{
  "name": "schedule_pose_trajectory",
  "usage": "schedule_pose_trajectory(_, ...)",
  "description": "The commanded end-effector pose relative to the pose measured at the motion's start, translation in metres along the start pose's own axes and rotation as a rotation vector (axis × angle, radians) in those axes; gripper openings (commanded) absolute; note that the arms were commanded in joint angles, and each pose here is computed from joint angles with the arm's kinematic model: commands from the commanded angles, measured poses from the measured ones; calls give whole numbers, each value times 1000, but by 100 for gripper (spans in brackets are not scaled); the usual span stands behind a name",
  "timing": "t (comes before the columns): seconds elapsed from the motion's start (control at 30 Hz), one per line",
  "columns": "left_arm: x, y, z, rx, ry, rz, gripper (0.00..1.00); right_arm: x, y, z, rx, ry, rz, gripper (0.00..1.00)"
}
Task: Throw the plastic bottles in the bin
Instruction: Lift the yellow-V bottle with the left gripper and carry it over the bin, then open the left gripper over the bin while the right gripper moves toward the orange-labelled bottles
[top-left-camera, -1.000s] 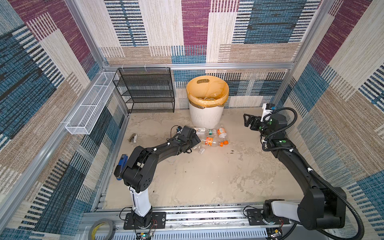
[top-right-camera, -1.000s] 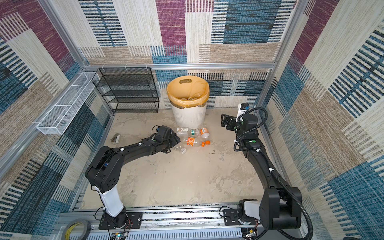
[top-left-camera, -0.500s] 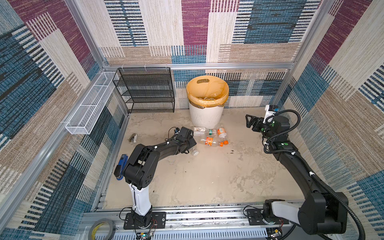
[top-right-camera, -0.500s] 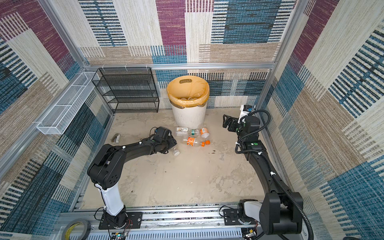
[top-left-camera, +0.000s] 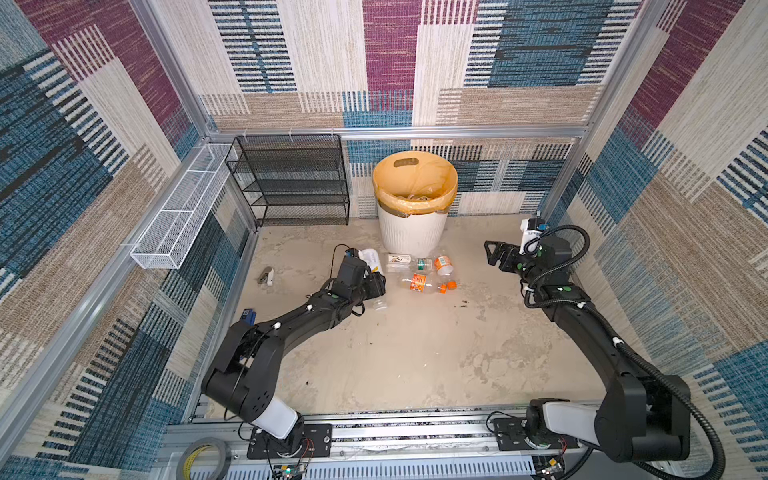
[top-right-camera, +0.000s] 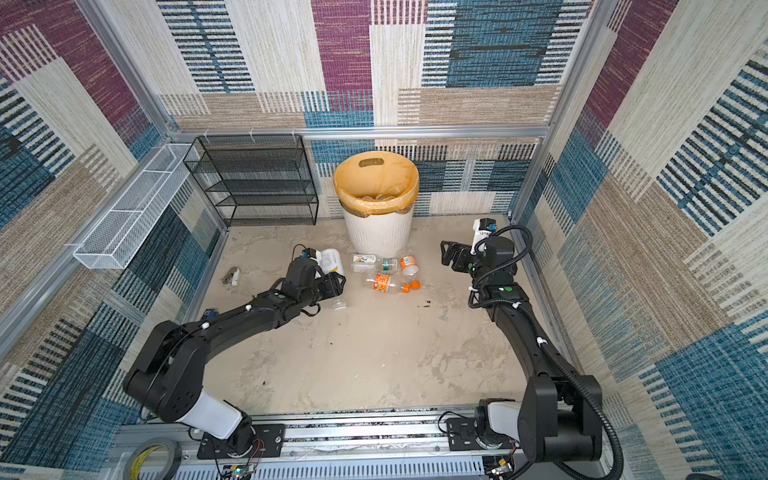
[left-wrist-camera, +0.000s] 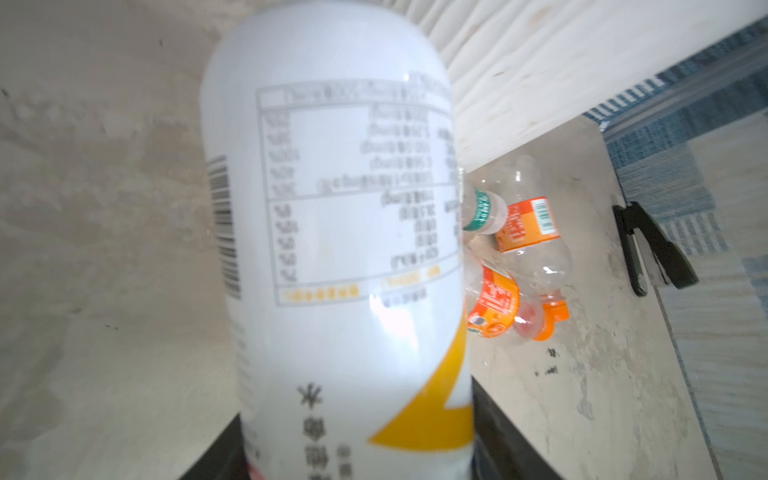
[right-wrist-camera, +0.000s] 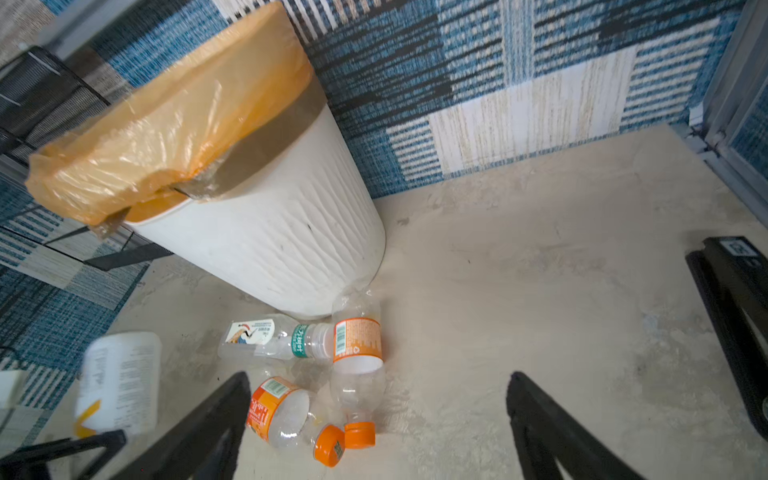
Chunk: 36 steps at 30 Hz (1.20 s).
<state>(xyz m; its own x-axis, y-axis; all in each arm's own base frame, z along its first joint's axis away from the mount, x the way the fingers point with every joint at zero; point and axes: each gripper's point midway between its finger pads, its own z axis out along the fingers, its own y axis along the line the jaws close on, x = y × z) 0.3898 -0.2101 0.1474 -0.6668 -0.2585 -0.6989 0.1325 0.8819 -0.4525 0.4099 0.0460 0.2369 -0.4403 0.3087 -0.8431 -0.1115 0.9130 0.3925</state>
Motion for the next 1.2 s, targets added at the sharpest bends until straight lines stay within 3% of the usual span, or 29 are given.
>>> schedule_pose_trajectory(0.0,-43,-19,-35,53,-199,209,65,16,0,3,-14,48,4,95)
schedule_pose_trajectory(0.3,-117,-75,-188,278,-800,437,64,34,2,15,-5,113,-15,94)
schedule_pose_trajectory(0.47,-146,-115,-253,386,-995,575,63,38,9,16,-2,120,-32,94)
schedule_pose_trajectory(0.57,-180,-145,-269,438,-1057,593,62,39,19,14,-15,111,-39,94)
schedule_pose_trajectory(0.67,-233,-173,-241,433,-994,512,60,46,33,17,-40,126,-47,94)
schedule_pose_trajectory(0.73,-258,-191,-190,426,-814,466,62,52,42,20,-57,136,-54,94)
schedule_pose_trajectory(0.83,-276,-214,-112,458,-499,411,78,64,55,24,-88,170,-64,94)
schedule_pose_trajectory(0.87,-278,-216,-94,481,-424,383,83,68,58,24,-96,184,-72,94)
schedule_pose_trajectory(0.9,-279,-217,-81,507,-369,356,99,72,60,25,-98,197,-82,95)
schedule_pose_trajectory(0.93,-282,-214,-71,517,-331,322,99,76,62,24,-106,213,-93,95)
schedule_pose_trajectory(1.03,-289,-204,-66,492,-338,318,99,91,64,22,-114,265,-114,94)
schedule_pose_trajectory(1.17,-301,-193,-96,427,-447,361,99,98,63,18,-111,290,-148,94)
